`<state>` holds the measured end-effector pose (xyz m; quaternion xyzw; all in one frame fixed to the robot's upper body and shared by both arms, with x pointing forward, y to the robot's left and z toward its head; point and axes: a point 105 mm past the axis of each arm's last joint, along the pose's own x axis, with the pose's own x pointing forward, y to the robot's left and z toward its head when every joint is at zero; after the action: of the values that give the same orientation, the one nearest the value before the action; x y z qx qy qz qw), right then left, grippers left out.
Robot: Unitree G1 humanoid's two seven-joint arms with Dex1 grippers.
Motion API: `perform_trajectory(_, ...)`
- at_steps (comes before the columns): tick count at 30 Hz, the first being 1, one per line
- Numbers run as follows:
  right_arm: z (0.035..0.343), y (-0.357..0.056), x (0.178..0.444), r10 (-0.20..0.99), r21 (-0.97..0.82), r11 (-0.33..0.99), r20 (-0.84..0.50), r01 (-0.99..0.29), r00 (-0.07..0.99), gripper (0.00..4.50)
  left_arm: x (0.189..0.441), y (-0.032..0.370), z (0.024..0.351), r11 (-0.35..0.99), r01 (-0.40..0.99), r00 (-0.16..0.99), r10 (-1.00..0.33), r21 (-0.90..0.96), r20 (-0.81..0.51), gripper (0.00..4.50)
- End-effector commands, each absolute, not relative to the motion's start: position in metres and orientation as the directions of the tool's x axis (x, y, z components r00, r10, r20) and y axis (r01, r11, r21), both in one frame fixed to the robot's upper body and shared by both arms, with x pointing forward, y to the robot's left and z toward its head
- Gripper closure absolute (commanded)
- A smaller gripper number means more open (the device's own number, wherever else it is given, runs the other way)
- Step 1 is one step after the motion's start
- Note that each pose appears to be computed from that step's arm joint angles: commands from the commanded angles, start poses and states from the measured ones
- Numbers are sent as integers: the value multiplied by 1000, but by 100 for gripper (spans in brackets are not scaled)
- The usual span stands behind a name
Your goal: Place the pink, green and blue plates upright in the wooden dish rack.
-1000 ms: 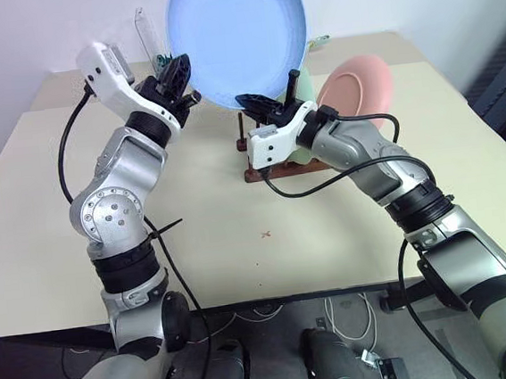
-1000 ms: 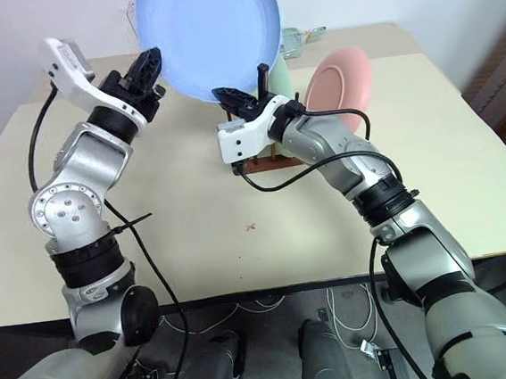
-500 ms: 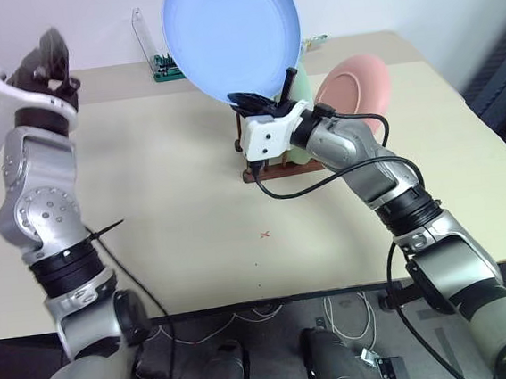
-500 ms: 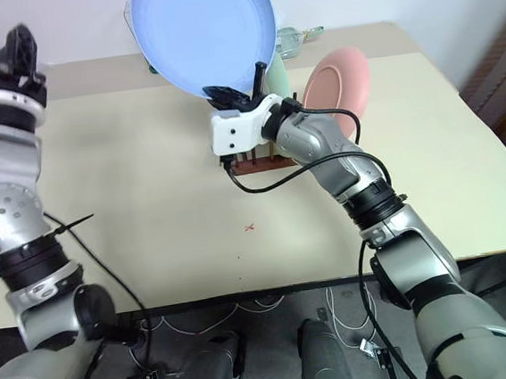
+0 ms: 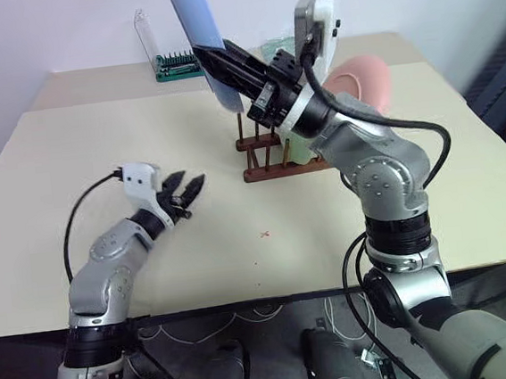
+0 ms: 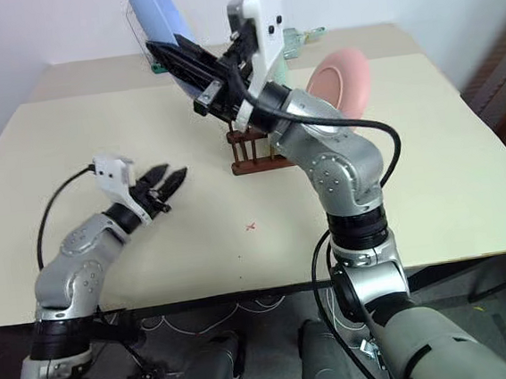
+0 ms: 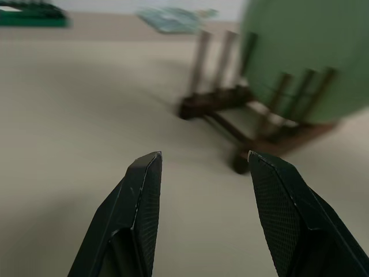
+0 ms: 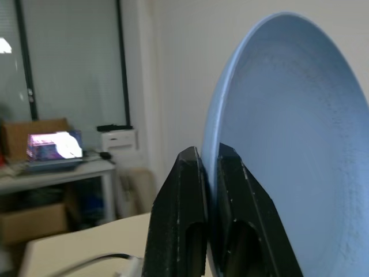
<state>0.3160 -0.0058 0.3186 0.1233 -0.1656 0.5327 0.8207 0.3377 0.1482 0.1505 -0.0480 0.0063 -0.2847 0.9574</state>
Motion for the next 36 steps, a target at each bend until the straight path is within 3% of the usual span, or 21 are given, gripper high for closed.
perform_trajectory(1, 331, -19, 330, 763, 240, 403, 445, -883, 469, 450, 324, 132, 163, 765, 642, 767, -641, -47, 33, 209)
perform_trajectory(4, 325, -27, 349, 715, 417, 401, 414, -816, 563, 450, 316, 121, 161, 712, 701, 713, -701, -50, 18, 209)
perform_trajectory(10, 320, -34, 370, 666, 540, 431, 351, -723, 658, 450, 310, 113, 159, 687, 725, 688, -726, -47, 9, 209)
perform_trajectory(28, 304, -40, 399, 620, 596, 508, 249, -622, 744, 450, 310, 107, 159, 683, 729, 684, -729, -43, 13, 209)
perform_trajectory(29, 304, -40, 399, 618, 595, 508, 252, -623, 744, 380, 310, 107, 159, 683, 729, 684, -729, -42, 13, 205)
perform_trajectory(31, 306, -41, 399, 609, 582, 519, 263, -626, 749, 313, 311, 107, 158, 683, 729, 684, -730, -42, 12, 205)
perform_trajectory(36, 311, -44, 400, 587, 555, 546, 281, -627, 759, 57, 311, 107, 157, 681, 731, 682, -731, -41, 8, 205)
